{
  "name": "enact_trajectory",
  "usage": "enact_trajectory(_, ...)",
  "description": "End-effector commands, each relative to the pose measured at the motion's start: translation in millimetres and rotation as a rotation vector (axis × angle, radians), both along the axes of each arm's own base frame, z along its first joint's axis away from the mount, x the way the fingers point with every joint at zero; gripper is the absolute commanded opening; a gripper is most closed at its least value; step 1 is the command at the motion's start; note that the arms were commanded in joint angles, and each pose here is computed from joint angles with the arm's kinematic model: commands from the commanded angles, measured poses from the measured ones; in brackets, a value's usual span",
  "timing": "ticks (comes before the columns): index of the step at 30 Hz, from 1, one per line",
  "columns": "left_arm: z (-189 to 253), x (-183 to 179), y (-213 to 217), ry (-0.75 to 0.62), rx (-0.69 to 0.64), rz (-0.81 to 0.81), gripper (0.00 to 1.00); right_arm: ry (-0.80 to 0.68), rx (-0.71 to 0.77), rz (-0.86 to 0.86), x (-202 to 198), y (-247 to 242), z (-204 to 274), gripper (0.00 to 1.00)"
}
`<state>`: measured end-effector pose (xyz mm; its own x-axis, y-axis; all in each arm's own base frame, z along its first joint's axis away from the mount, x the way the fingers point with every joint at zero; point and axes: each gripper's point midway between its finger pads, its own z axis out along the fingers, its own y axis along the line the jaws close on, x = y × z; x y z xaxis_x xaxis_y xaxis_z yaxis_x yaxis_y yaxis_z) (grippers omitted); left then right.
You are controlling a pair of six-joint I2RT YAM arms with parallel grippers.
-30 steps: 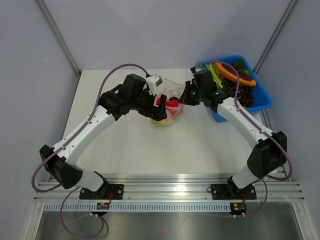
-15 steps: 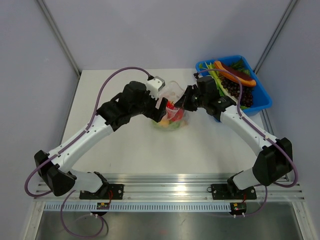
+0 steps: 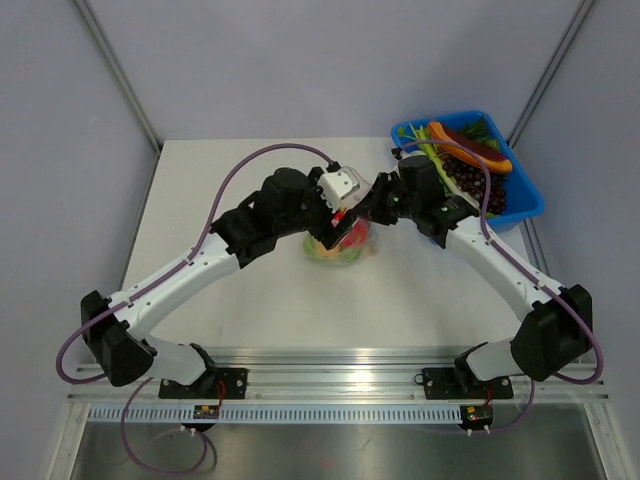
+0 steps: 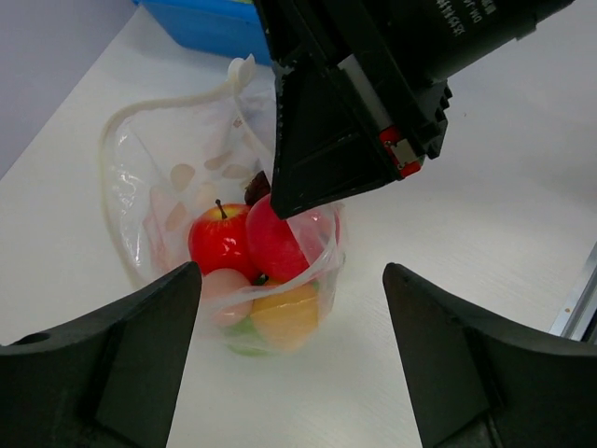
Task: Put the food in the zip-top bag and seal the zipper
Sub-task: Adjust the zipper food storage bag at the center of the board.
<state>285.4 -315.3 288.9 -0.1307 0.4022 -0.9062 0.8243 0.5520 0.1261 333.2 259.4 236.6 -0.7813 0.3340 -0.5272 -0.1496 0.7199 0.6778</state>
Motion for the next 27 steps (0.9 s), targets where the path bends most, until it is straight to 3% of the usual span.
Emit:
enact_trajectory(1,9.1,5.9,-19.3,-0.098,-0.037,-0.083,0.82,-0.046,0.035,0.009,-3.6,3.3,16.3,0.13)
enact_trajectory(15,-27.8,-0.6,-36.0,-0.009,-0.007,-0.167,0.74,-0.085,0.047,0.019,4.9,8.4,32.0,0.17)
enact_trajectory(18,-30.3,4.5,-34.1,-0.019,-0.002,-0.140,0.47,-0.112,0.061,0.031,4.6,10.0,42.3,0.23)
enact_trajectory(19,-31.0,5.8,-33.4,-0.018,-0.001,-0.134,0.37,-0.121,0.065,0.032,4.4,9.9,45.0,0.31)
enact_trajectory(20,-29.3,6.8,-33.5,-0.018,-0.004,-0.128,0.15,-0.139,0.062,0.028,4.4,8.2,50.0,0.38)
enact_trajectory(21,-28.2,7.7,-32.8,-0.018,-0.003,-0.120,0.06,-0.154,0.047,0.024,4.8,5.3,51.9,0.44)
enact_trajectory(22,-28.5,8.5,-31.6,-0.014,-0.001,-0.113,0.00,-0.170,0.038,0.016,2.2,0.9,58.2,0.48)
enact_trajectory(27,-28.4,3.0,-27.4,0.035,-0.044,-0.147,0.00,-0.295,-0.060,-0.066,0.3,-31.9,87.5,0.65)
